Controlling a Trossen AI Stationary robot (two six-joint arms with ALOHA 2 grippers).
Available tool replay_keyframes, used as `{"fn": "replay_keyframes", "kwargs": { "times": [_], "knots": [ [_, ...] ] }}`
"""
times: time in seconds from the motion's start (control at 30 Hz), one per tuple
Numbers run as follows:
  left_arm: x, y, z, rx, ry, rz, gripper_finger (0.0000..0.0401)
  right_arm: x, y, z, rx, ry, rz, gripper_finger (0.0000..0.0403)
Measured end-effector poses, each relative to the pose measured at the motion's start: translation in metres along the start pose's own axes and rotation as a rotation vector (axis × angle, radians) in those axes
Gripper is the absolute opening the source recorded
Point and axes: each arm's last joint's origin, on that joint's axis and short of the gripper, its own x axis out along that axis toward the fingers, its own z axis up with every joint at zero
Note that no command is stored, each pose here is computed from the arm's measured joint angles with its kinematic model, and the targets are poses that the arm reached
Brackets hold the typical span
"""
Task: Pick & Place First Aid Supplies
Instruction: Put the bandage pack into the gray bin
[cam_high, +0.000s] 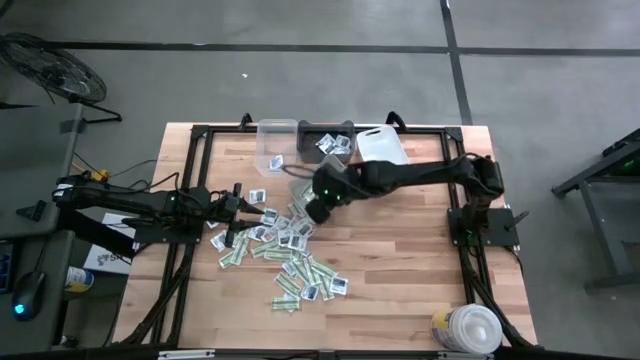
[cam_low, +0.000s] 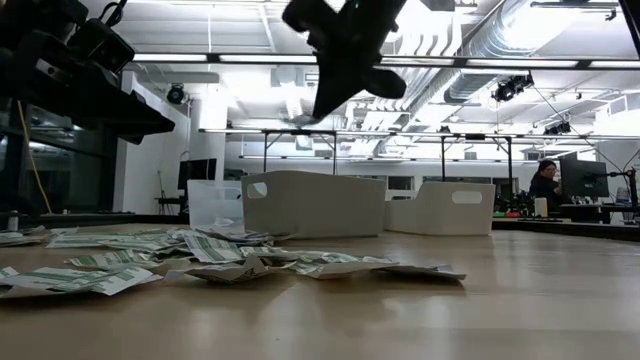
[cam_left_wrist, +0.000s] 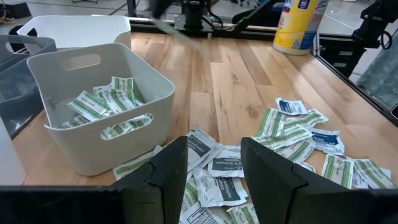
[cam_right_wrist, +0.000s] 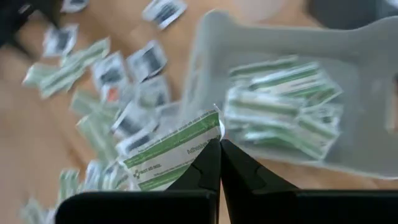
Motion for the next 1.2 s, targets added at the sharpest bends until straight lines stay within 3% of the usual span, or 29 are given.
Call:
{"fn": "replay_keyframes", "kwargs": {
  "times": [0.27, 0.63, 1.2],
  "knots": [
    [0.000, 0.000, 0.000, 0.000, 0.000, 0.000, 0.0149, 0.008, -0.030, 0.018, 0.178, -0.069, -0.134, 0.0000],
    [0.000, 0.000, 0.000, 0.000, 0.000, 0.000, 0.0149, 0.065, -0.063, -0.010, 0.411, -0.085, -0.056, 0.0000],
    [0.000, 0.000, 0.000, 0.000, 0.000, 0.000, 0.0149, 0.071, -0.068, -0.016, 0.468, -0.131, -0.086, 0.0013]
  ]
}}
